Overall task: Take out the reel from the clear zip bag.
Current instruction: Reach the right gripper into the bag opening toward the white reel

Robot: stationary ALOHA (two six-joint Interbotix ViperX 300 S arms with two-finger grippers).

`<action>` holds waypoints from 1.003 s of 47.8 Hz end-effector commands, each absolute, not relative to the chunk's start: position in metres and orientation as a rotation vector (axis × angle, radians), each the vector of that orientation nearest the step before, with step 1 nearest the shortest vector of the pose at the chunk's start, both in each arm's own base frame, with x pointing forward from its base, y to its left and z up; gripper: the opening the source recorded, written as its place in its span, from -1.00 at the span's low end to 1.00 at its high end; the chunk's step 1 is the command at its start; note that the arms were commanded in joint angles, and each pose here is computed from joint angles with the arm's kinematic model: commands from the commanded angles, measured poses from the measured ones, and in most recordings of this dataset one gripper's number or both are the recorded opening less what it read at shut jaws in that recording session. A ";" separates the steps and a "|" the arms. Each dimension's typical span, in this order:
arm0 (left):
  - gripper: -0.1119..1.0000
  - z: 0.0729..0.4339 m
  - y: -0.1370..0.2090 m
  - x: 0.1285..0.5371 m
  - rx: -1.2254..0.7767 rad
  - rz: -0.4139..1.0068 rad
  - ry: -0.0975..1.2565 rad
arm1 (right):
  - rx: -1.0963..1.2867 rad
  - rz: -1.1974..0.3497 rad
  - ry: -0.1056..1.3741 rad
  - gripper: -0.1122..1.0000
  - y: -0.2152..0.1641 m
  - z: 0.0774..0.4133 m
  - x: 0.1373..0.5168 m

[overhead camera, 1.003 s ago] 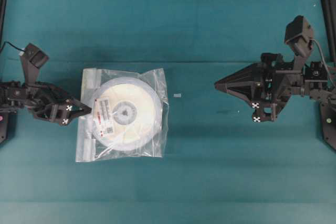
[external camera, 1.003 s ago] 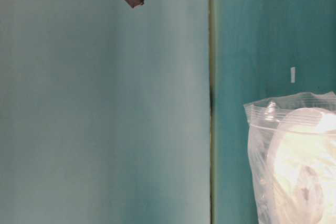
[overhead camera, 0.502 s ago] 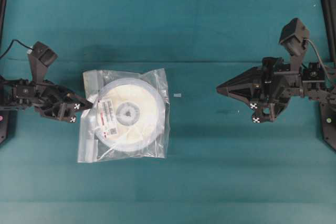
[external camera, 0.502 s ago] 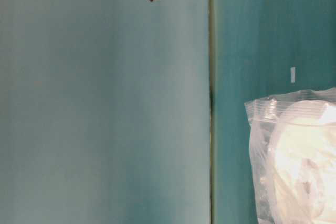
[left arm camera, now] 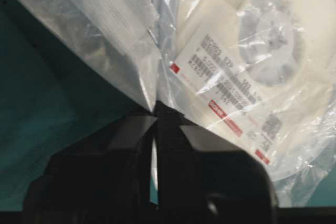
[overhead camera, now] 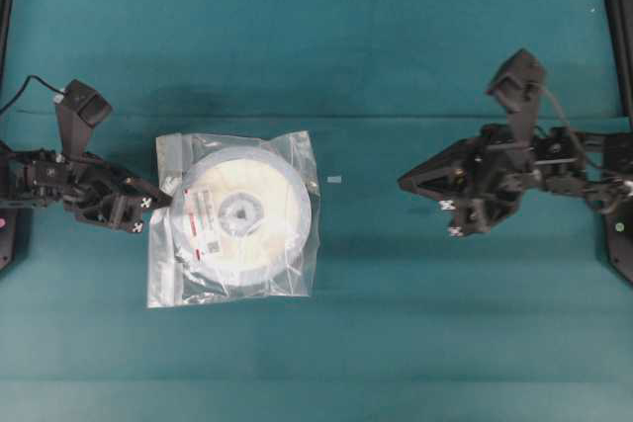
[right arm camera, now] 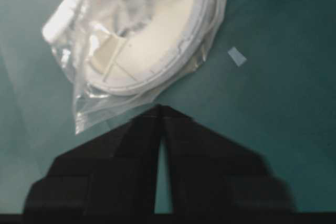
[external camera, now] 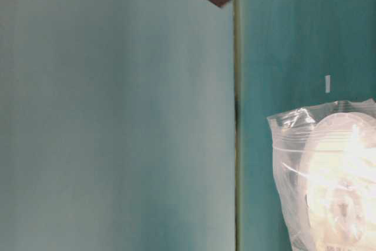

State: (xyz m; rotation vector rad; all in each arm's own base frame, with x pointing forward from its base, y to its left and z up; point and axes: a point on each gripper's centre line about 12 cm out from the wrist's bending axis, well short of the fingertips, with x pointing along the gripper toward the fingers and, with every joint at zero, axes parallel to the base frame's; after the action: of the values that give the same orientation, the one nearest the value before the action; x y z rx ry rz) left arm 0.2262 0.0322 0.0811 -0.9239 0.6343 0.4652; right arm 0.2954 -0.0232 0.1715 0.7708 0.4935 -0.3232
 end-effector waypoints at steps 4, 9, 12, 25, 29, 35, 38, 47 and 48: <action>-0.80 0.086 0.032 0.230 -0.919 0.451 0.616 | 0.808 -0.343 0.507 0.13 -0.025 0.166 0.323; -0.80 0.086 0.032 0.230 -0.920 0.451 0.616 | 0.809 -0.350 0.519 0.63 -0.026 0.161 0.339; -0.80 0.086 0.032 0.230 -0.919 0.451 0.616 | 0.809 -0.359 0.536 0.83 -0.028 0.155 0.346; -0.80 0.086 0.032 0.230 -0.919 0.451 0.616 | 0.808 -0.379 0.593 0.73 -0.029 0.133 0.375; -0.80 0.086 0.032 0.230 -0.919 0.451 0.616 | 0.808 -0.382 0.602 0.72 -0.030 0.129 0.383; -0.80 0.086 0.032 0.230 -0.919 0.451 0.615 | 0.805 -0.379 0.602 0.72 -0.029 0.125 0.395; -0.80 0.086 0.032 0.230 -0.919 0.451 0.615 | 0.804 -0.375 0.607 0.72 -0.028 0.123 0.401; -0.80 0.086 0.032 0.230 -0.919 0.451 0.616 | 0.802 -0.374 0.621 0.72 -0.025 0.114 0.409; -0.80 0.087 0.032 0.231 -0.919 0.450 0.613 | 0.801 -0.375 0.624 0.72 -0.025 0.113 0.409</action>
State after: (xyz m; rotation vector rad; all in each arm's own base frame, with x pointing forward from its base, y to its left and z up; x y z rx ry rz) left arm 0.2260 0.0318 0.0810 -0.9218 0.6381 0.4646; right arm 0.4029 -0.0265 0.1087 0.7901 0.6414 -0.3813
